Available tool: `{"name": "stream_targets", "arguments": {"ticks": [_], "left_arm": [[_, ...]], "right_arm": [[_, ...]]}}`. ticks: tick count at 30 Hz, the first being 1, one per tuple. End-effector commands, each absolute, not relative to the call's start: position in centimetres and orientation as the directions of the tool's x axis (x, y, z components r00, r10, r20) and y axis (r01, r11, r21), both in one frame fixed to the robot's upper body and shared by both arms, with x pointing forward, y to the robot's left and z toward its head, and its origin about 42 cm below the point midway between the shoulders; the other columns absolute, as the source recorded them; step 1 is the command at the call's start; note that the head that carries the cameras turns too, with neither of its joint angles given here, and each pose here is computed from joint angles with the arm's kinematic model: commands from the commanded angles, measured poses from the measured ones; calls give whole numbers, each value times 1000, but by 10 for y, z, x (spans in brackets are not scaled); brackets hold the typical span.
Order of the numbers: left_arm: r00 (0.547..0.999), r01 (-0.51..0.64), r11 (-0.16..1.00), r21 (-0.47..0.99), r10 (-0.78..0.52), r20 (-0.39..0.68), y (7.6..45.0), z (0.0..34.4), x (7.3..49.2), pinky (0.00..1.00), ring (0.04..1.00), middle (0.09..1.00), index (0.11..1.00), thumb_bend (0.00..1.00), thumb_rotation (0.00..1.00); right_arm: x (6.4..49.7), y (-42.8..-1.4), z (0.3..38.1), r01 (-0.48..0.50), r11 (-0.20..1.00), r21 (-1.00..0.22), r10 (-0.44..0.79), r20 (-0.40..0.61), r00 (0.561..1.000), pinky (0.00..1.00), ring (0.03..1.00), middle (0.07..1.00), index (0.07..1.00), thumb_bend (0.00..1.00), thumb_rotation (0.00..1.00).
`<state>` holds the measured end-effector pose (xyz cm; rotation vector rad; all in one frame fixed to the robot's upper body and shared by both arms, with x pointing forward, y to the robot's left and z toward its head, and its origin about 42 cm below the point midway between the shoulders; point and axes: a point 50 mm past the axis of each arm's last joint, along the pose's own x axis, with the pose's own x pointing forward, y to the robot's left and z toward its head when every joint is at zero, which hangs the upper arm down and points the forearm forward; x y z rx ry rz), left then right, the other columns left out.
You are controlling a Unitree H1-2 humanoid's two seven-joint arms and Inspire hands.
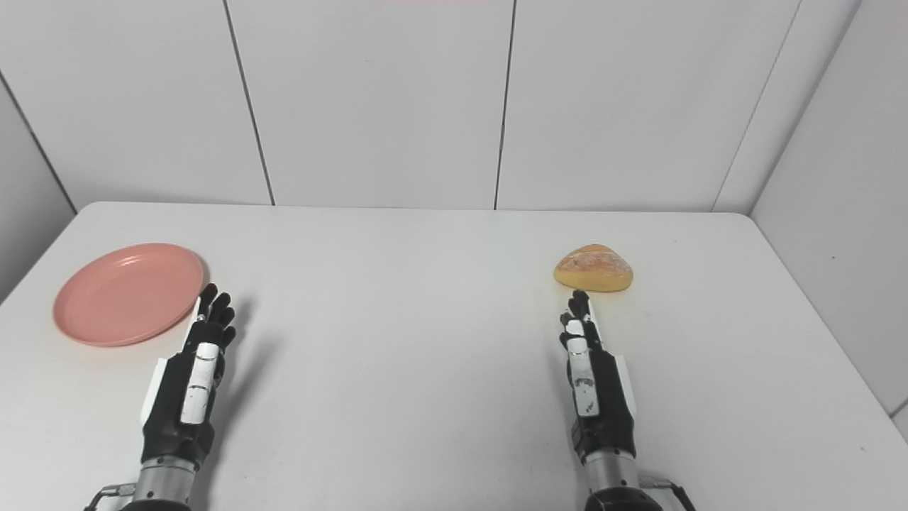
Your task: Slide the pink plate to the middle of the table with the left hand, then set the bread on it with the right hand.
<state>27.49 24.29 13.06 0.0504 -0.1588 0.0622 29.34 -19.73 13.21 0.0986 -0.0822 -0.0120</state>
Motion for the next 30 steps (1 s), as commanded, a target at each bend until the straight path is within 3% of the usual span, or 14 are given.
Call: {"name": "stream_targets", "arguments": {"ticks": [1,14,30], "left_arm": [[972,-58,997,42,47,228,240,148,280,1000,1000,1000,997,779,931],[973,-47,999,6,44,226,237,148,280,1000,994,988,992,734,929],[979,-33,999,-1,32,200,232,131,283,1000,992,969,1000,752,918]], "right_arm": [[300,-195,147,-10,996,92,-2,130,991,994,977,996,982,795,985],[301,-197,145,-11,995,99,-2,132,991,1000,983,1000,981,809,978],[304,-201,129,-15,996,90,5,116,993,1000,978,992,985,824,972]]}}
